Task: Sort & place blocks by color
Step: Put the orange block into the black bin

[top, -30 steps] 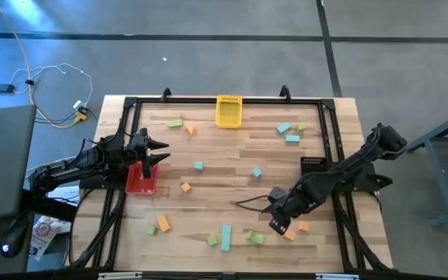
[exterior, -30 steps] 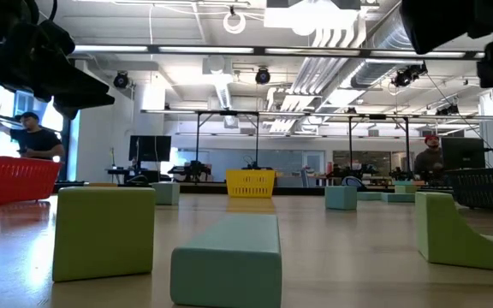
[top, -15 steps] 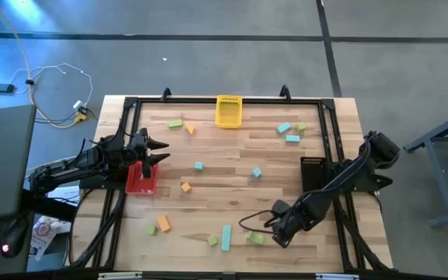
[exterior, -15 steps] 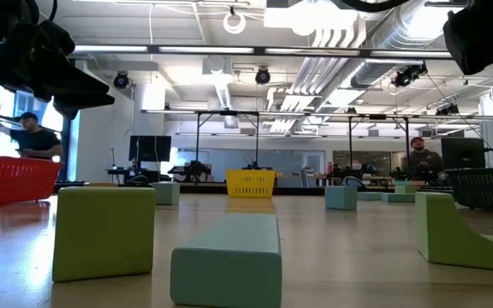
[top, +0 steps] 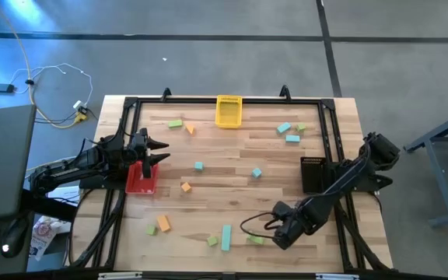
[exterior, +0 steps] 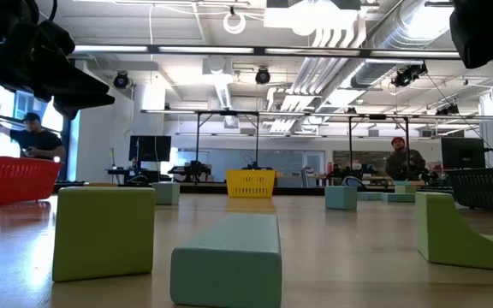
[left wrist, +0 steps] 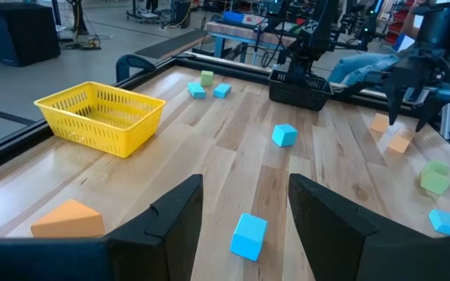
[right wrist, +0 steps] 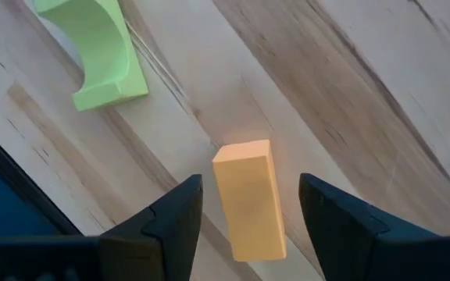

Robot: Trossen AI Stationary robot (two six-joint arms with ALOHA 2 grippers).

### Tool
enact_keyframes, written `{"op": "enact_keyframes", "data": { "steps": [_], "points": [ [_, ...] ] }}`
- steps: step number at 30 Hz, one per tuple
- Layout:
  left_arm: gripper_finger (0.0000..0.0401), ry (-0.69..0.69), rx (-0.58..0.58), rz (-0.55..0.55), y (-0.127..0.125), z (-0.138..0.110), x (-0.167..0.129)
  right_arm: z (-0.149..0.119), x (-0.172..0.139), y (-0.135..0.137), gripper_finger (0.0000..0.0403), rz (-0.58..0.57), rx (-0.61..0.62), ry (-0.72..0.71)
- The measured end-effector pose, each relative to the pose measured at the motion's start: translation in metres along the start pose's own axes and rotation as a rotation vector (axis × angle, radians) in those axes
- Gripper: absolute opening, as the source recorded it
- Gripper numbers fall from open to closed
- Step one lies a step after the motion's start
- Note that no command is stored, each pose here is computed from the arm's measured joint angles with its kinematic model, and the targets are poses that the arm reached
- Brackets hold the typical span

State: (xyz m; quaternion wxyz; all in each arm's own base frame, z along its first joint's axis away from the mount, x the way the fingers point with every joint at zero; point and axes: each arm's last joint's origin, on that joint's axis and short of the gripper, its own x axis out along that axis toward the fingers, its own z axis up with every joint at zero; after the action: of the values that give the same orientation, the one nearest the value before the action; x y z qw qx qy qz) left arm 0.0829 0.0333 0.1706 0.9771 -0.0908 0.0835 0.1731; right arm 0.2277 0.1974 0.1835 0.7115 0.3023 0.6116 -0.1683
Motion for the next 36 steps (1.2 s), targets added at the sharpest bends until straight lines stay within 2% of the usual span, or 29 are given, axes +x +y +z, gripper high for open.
{"op": "enact_keyframes", "data": {
  "steps": [7,16,25,28,32,36],
  "points": [
    [0.0179,0.0,0.0,0.0,0.0,0.0,0.0,-0.005,0.003,0.001,0.0199,-0.011,-0.003,-0.017],
    [0.0179,0.0,0.0,0.0,0.0,0.0,0.0,-0.008,0.024,0.006,0.0199,-0.031,-0.017,0.009],
    [0.0179,0.0,0.0,0.001,0.0,0.0,0.0,-0.006,0.044,0.003,0.0196,-0.1,-0.051,0.058],
    [0.0179,0.0,-0.028,0.0,0.0,0.0,0.0,-0.003,0.045,0.002,0.0172,-0.107,-0.05,0.065],
    [0.0179,0.001,-0.051,0.0,0.0,0.0,0.0,0.001,0.044,0.002,0.0107,-0.109,-0.072,0.061],
    [0.0179,0.001,-0.052,0.0,0.0,0.0,0.0,0.007,0.044,-0.001,0.0103,-0.123,-0.066,0.059]
  ]
}}
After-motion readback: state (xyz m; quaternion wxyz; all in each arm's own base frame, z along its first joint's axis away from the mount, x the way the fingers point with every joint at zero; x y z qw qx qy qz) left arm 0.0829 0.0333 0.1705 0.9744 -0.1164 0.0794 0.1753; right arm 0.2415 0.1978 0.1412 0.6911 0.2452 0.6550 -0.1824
